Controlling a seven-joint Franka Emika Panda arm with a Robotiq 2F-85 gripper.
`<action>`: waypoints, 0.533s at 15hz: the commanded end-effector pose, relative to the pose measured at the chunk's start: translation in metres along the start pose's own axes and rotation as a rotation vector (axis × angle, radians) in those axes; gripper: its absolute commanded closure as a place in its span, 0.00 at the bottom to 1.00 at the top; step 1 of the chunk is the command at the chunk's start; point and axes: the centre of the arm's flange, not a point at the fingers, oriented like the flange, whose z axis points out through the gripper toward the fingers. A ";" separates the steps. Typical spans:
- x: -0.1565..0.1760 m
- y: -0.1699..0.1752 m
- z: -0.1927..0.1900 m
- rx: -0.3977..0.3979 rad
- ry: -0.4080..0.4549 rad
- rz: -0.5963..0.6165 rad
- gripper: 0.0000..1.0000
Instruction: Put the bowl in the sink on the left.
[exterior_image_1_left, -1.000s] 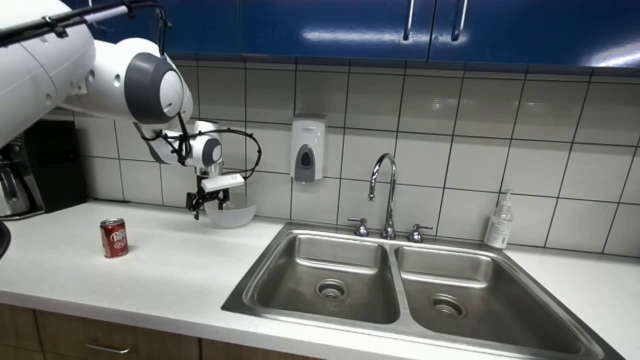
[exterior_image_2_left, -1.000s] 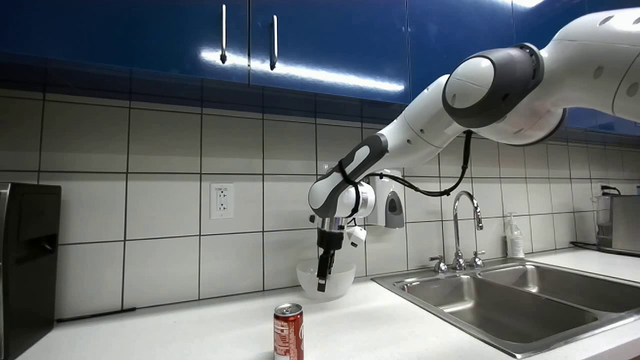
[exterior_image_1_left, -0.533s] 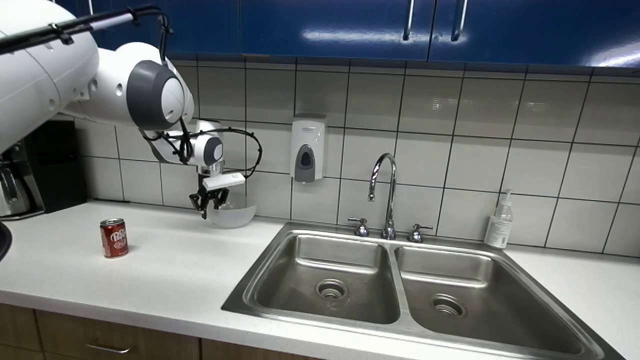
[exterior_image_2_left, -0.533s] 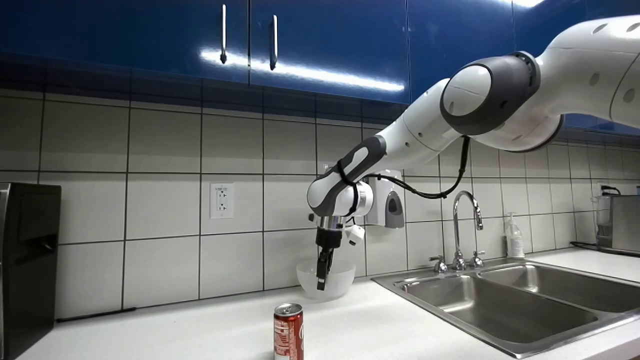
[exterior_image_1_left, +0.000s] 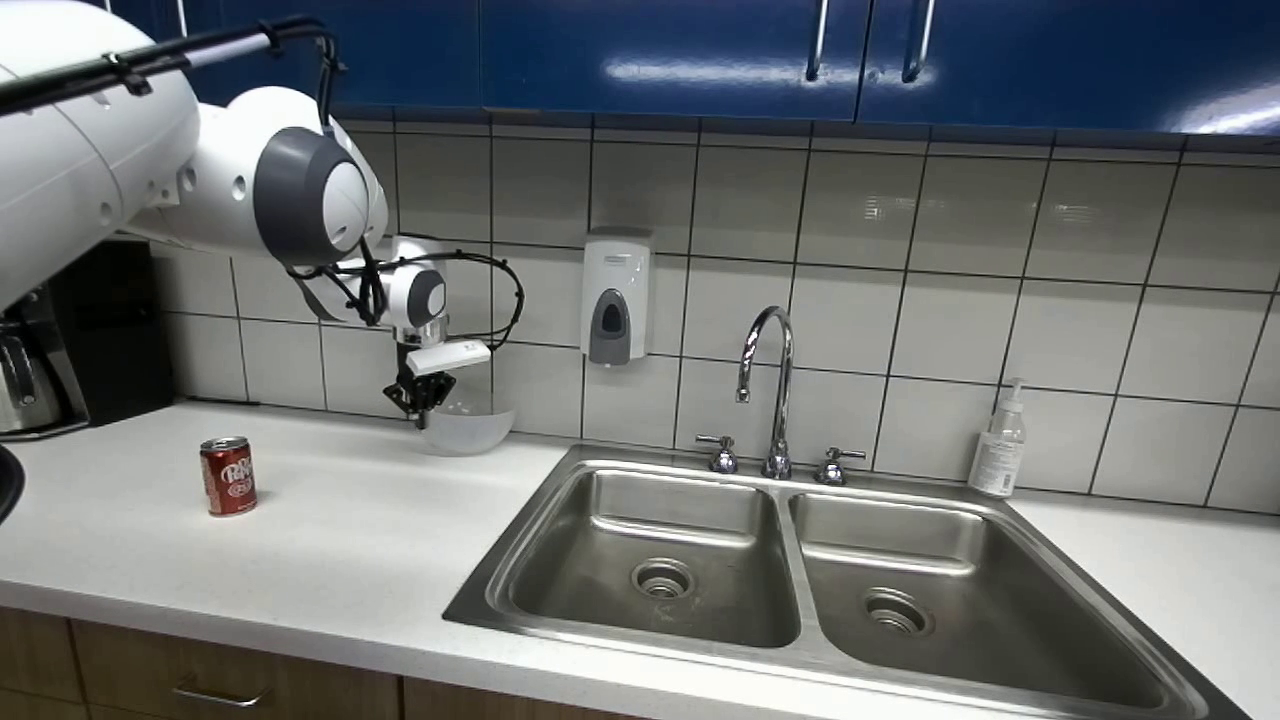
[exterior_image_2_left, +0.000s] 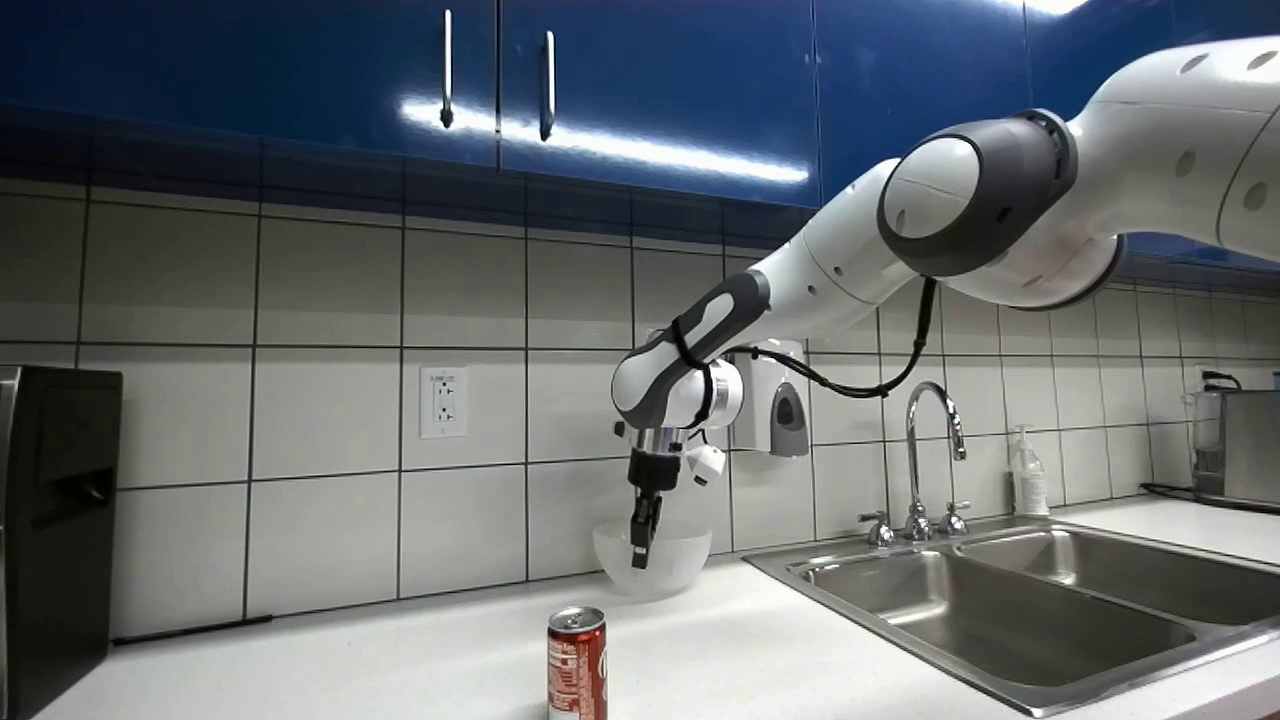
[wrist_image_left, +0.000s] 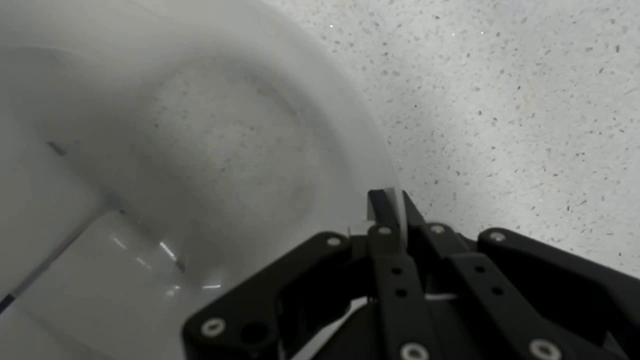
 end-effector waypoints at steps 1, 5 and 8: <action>0.004 0.003 -0.011 0.014 -0.009 -0.036 0.99; -0.002 -0.011 -0.017 0.021 0.002 -0.052 0.99; -0.008 -0.025 -0.022 0.018 0.017 -0.080 0.99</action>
